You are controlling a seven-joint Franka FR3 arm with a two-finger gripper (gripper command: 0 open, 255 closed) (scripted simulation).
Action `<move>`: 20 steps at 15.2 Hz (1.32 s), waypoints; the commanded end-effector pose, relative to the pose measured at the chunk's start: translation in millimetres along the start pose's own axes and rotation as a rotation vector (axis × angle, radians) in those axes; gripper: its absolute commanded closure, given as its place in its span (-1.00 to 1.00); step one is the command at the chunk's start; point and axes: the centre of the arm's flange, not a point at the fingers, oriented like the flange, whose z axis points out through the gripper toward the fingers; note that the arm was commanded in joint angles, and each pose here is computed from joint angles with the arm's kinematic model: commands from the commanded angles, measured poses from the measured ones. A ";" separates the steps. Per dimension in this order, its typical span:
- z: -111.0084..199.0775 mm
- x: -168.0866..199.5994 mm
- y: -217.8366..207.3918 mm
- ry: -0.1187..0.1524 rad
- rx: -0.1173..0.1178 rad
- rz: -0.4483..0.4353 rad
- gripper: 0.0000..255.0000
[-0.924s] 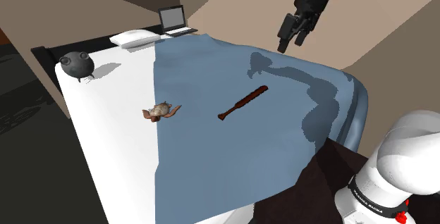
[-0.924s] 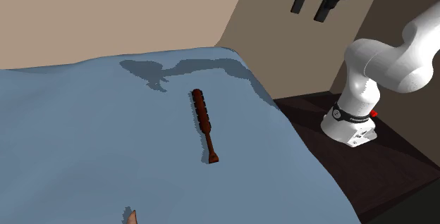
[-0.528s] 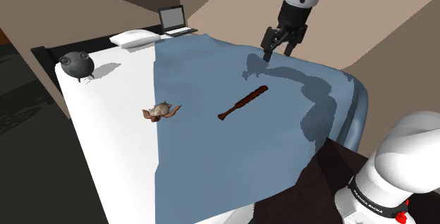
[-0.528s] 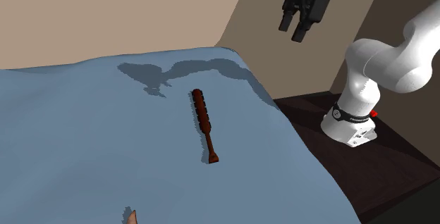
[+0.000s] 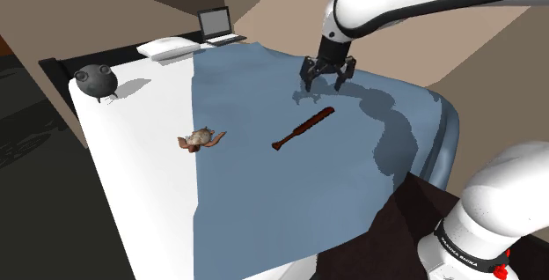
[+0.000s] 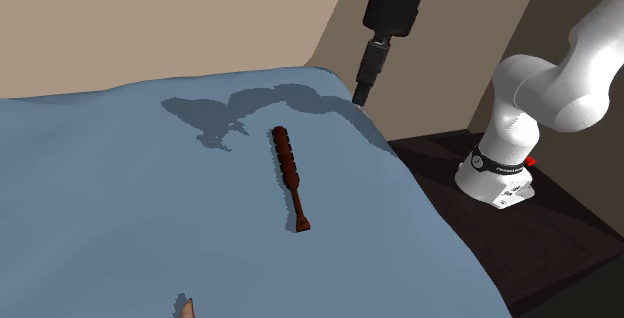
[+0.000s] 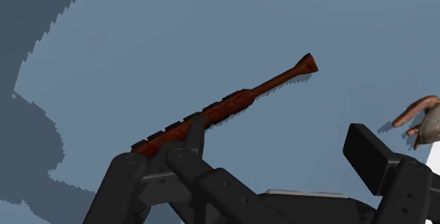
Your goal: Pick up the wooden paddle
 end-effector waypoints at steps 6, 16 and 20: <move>79.0 51.4 -9.2 -0.015 -0.024 0.317 -1.00; 194.1 118.2 8.9 -0.038 -0.059 0.762 -1.00; 240.3 140.6 25.2 -0.047 -0.073 0.941 -1.00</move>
